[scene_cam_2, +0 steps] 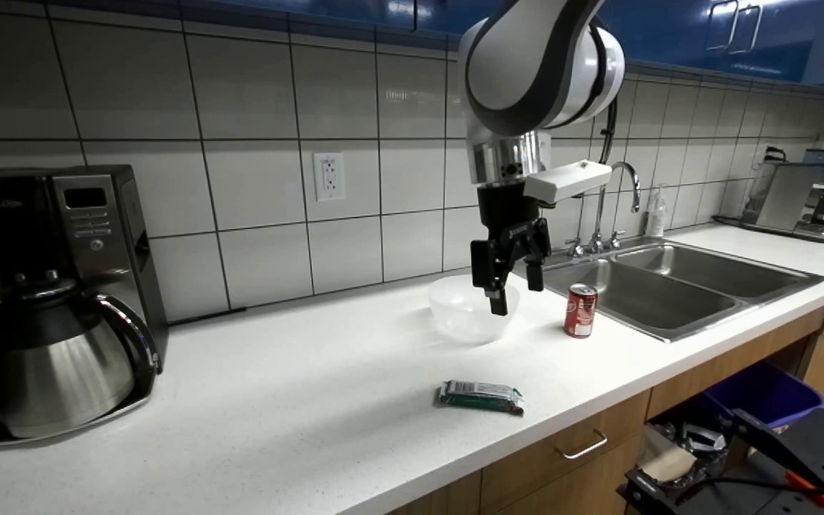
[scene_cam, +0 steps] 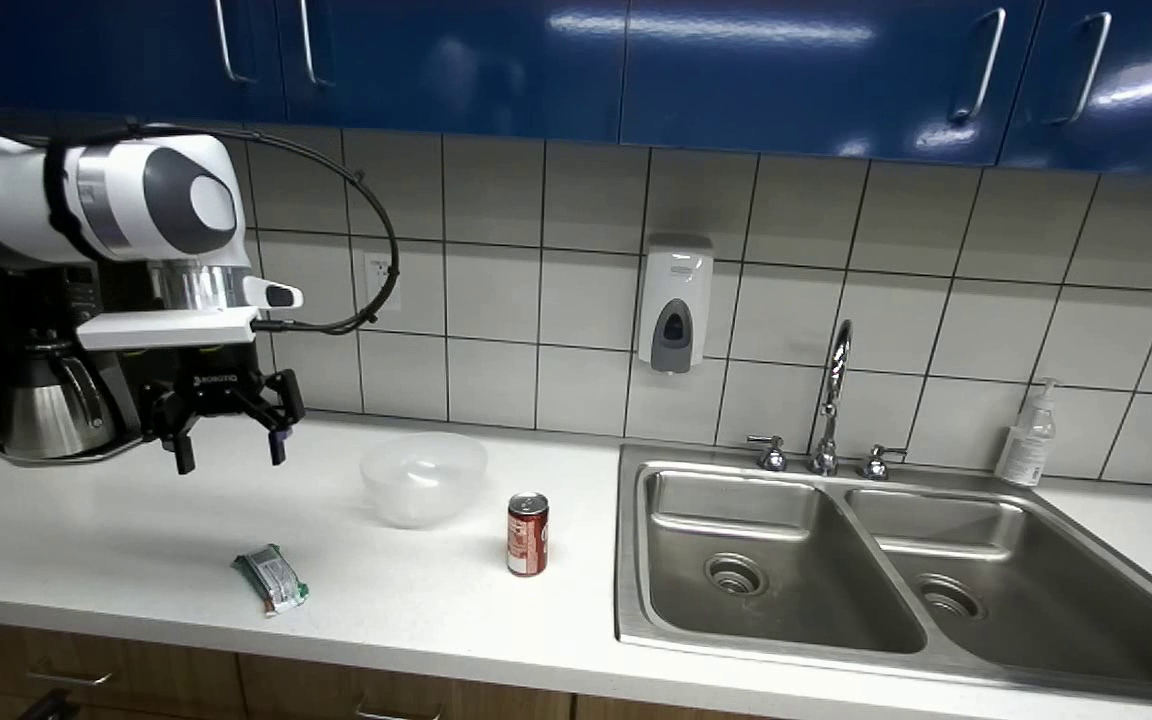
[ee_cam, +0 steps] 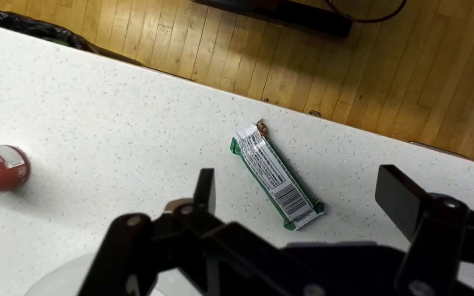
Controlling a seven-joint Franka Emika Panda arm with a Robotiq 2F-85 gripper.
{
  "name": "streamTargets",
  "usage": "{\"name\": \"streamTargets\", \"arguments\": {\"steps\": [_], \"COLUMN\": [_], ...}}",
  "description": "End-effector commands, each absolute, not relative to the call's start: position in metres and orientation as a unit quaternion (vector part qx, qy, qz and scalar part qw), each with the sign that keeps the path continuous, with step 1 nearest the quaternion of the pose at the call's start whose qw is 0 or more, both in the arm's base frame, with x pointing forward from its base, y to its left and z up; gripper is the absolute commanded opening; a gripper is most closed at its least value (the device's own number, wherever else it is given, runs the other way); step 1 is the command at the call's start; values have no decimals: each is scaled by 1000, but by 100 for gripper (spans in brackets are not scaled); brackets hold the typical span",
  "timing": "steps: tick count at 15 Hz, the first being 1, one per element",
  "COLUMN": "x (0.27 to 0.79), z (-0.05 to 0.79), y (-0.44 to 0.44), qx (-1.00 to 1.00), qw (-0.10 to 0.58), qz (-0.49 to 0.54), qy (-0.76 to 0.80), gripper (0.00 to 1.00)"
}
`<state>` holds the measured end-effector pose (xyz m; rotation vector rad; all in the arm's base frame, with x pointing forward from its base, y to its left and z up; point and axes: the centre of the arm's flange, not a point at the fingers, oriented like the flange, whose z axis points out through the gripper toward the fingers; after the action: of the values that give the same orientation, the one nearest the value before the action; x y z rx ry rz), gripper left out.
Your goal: Put the green packet in the bowl
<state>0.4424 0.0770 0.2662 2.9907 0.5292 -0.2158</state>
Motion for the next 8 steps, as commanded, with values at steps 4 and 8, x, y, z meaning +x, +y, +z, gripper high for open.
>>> {"name": "streamTargets", "arguments": {"steps": [4,8], "x": [478,494], "z": [232,204], "y": [67,71], "qx": [975,971], "qw": [33,31], "qz": [-61,-81], "qy": [210,225], "gripper": [100,100]}}
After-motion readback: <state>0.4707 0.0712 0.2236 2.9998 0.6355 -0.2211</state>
